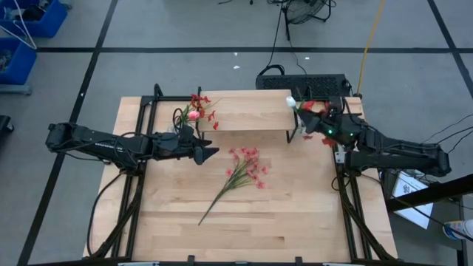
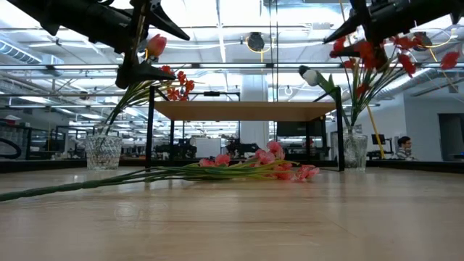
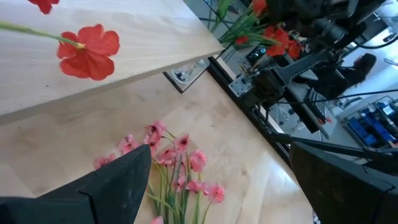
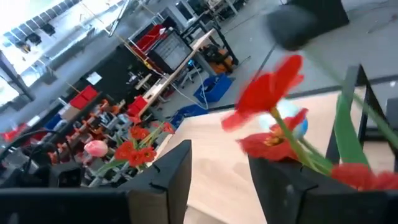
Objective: Pick and place flowers into a vace then onto a shelf
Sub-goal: Put the white flower into the right transparent vase
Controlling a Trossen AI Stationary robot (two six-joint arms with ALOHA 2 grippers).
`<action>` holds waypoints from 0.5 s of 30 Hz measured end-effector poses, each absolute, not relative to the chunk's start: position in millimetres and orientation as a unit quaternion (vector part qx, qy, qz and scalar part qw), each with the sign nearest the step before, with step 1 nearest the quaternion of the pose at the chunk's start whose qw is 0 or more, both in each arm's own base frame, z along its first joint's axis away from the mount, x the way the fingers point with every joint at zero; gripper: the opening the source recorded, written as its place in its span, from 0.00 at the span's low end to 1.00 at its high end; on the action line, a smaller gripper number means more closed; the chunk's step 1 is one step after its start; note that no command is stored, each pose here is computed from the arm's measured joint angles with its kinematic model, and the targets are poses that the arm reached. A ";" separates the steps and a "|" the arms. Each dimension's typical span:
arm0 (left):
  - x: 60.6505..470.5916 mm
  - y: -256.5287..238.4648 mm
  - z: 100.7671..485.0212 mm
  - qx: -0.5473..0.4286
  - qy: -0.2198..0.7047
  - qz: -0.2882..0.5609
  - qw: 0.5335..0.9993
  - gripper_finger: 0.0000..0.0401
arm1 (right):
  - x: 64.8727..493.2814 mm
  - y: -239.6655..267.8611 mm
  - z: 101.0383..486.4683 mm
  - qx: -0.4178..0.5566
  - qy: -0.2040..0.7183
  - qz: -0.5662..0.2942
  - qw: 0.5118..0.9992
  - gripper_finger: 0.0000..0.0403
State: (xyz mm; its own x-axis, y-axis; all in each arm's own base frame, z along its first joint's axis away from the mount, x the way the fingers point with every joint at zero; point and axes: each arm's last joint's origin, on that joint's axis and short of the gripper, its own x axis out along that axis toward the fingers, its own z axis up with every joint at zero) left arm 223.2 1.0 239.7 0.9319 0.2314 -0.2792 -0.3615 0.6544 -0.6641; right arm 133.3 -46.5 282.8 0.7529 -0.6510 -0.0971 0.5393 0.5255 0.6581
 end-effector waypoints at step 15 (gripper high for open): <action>223.2 1.1 239.7 -0.378 0.085 0.164 0.907 0.96 | 135.4 -45.7 299.1 0.348 -0.076 -0.319 0.878 0.37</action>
State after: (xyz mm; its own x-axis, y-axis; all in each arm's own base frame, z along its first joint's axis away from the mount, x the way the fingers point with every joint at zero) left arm 223.2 1.1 239.7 0.9317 0.2329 -0.2787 -0.3619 0.6603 -0.6580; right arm 135.4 -45.7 299.1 0.7848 -0.6133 -0.0892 0.5078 0.5538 0.6598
